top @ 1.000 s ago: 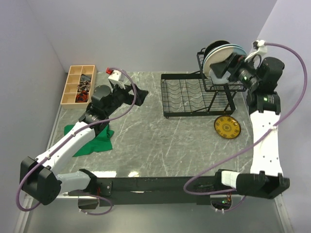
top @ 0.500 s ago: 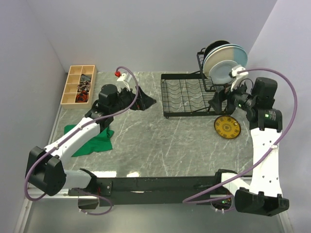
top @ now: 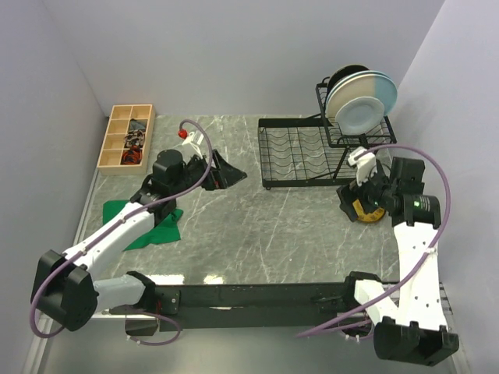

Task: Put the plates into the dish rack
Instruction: Grab a plate with the right arm

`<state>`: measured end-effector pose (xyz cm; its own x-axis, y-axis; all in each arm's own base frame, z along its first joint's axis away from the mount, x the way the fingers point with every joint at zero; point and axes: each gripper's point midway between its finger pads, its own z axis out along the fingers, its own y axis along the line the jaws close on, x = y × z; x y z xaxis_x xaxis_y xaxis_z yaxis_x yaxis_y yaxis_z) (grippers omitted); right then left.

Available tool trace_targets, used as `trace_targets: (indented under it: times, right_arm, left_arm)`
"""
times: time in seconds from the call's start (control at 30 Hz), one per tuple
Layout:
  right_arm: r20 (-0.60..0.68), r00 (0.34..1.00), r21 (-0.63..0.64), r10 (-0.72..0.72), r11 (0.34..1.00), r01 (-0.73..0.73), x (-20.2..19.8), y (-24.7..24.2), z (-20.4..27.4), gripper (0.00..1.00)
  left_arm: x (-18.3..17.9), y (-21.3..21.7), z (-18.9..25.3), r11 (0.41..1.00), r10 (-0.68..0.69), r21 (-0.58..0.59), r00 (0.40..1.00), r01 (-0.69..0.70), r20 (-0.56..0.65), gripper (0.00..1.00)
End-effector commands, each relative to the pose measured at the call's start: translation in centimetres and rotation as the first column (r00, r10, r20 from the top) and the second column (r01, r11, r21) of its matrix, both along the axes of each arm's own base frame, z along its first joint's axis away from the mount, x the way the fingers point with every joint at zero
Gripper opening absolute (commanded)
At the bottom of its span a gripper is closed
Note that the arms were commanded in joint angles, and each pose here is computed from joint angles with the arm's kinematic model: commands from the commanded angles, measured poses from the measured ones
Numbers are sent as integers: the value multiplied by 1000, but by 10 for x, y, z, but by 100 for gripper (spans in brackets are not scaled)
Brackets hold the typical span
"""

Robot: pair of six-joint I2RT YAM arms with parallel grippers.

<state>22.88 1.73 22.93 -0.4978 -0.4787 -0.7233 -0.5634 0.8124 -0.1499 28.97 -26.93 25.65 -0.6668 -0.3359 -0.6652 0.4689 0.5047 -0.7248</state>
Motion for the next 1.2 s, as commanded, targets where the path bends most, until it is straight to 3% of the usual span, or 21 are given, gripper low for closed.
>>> trace_targets:
  times: [0.0, 0.27, 0.6, 0.87, 1.07, 1.17]
  right_arm:
    - [-5, 1000, -125, -29, 992, 28, -8, -21, -15, 100]
    - [-50, 989, -317, -138, 941, 115, -6, -62, -49, 100]
    - [-149, 988, -495, -38, 868, -41, -11, -78, -128, 98]
    - [-190, 982, -528, -12, 844, -92, 12, -75, -169, 89]
    - [-164, 986, -574, 22, 811, -114, 29, -72, -184, 89]
    - [-193, 981, -585, 14, 801, -126, 34, -75, -194, 83]
  left_arm:
    - [-4, 6, 20, 998, 31, -63, 999, -29, 31, 99]
    - [-14, 8, 4, 993, 39, -107, 999, -42, -32, 99]
    - [-11, 0, -12, 995, 6, -94, 995, -15, -102, 99]
    - [-10, -4, -26, 993, 4, -115, 979, -28, -203, 99]
    - [-10, -3, -29, 992, 17, -116, 976, -43, -215, 99]
    - [-8, -3, -30, 993, 21, -105, 975, -45, -221, 99]
